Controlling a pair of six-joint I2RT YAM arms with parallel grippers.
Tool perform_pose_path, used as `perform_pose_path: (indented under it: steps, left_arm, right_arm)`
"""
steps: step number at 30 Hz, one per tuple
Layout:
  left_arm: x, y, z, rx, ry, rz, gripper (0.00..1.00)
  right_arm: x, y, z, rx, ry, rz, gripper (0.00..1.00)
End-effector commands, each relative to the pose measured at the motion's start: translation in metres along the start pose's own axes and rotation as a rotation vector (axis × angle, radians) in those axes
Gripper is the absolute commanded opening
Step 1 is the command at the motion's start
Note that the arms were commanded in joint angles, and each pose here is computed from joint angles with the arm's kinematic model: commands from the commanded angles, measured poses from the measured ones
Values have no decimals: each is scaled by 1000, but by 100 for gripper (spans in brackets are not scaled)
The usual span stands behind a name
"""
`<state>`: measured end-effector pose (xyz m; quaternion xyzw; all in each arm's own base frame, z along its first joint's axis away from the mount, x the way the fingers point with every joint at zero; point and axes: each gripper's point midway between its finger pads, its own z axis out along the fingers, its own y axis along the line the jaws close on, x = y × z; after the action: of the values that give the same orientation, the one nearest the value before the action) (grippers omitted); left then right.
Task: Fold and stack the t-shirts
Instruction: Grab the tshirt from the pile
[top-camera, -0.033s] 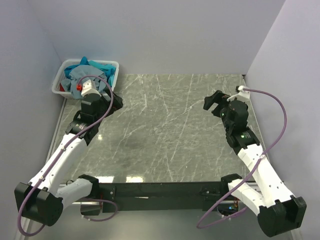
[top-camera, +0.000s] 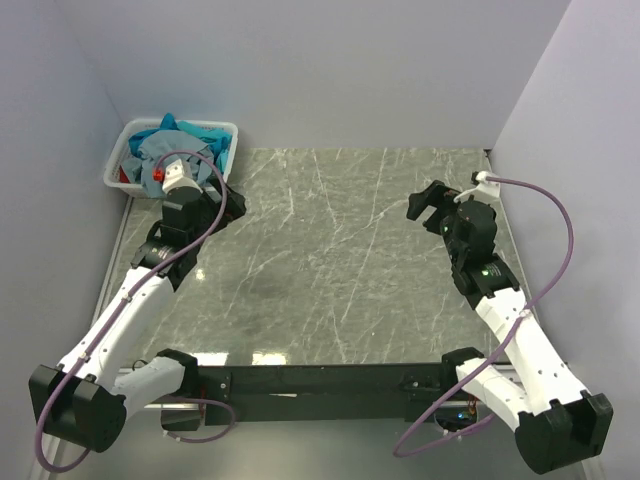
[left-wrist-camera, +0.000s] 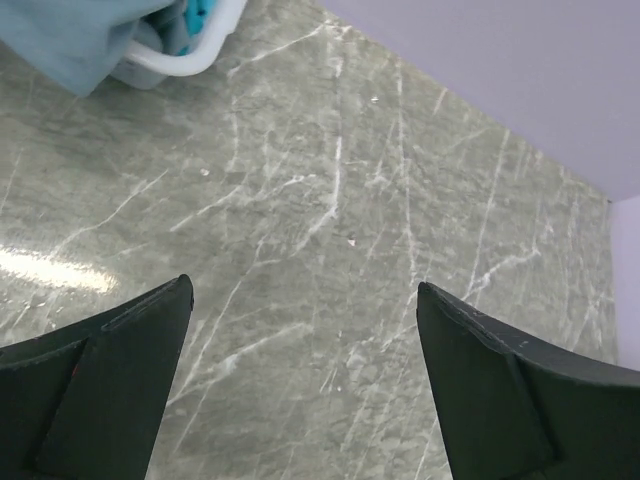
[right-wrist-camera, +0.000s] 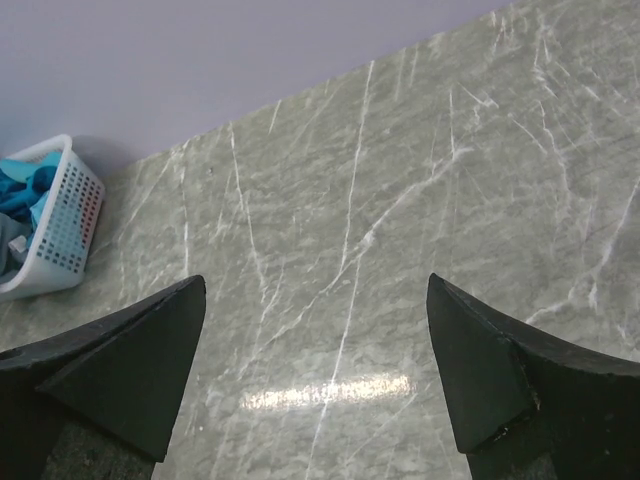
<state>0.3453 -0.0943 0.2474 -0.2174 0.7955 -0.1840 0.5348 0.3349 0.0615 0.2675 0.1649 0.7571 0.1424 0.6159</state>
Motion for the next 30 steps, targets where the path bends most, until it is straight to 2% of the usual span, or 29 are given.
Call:
perform_pose_path:
  steps: [1, 9, 12, 13, 14, 19, 23, 24, 25, 26, 27, 30]
  left_arm:
    - [-7, 7, 2, -62, -27, -25, 100]
    - [-23, 16, 11, -182, -55, -10, 99]
    - [-45, 26, 18, -240, -105, -3, 99]
    - [-65, 37, 20, -273, -137, -21, 99]
    - [-70, 41, 25, -268, -125, -42, 99]
    - [-111, 83, 61, -254, -105, -130, 99]
    - [-127, 80, 94, -193, -98, -104, 100]
    - [-122, 87, 110, -204, -73, -102, 99]
    - [-134, 85, 114, -202, -82, -95, 99]
    - [-126, 95, 132, -227, -43, -92, 100]
    - [-142, 88, 138, -218, -62, -85, 99]
    - [-126, 112, 167, -303, 18, -55, 99]
  right_arm:
    - [-23, 6, 3, 11, -53, 18, 97]
    - [-19, 14, 8, -42, -61, 8, 98]
    - [-18, 13, 10, -35, -54, -1, 98]
    - [-17, 11, 11, -25, -52, -3, 98]
    - [-17, 11, 12, -23, -53, -8, 99]
    - [-12, 13, 20, -34, -28, -32, 99]
    - [-9, 12, 26, -20, -11, -50, 98]
    - [-9, 11, 27, -16, -10, -56, 99]
    - [-9, 11, 28, -14, -8, -56, 98]
    - [-6, 10, 29, -10, 0, -63, 98]
    - [-6, 10, 30, -6, 0, -67, 99]
    - [-5, 7, 33, 9, 11, -76, 98]
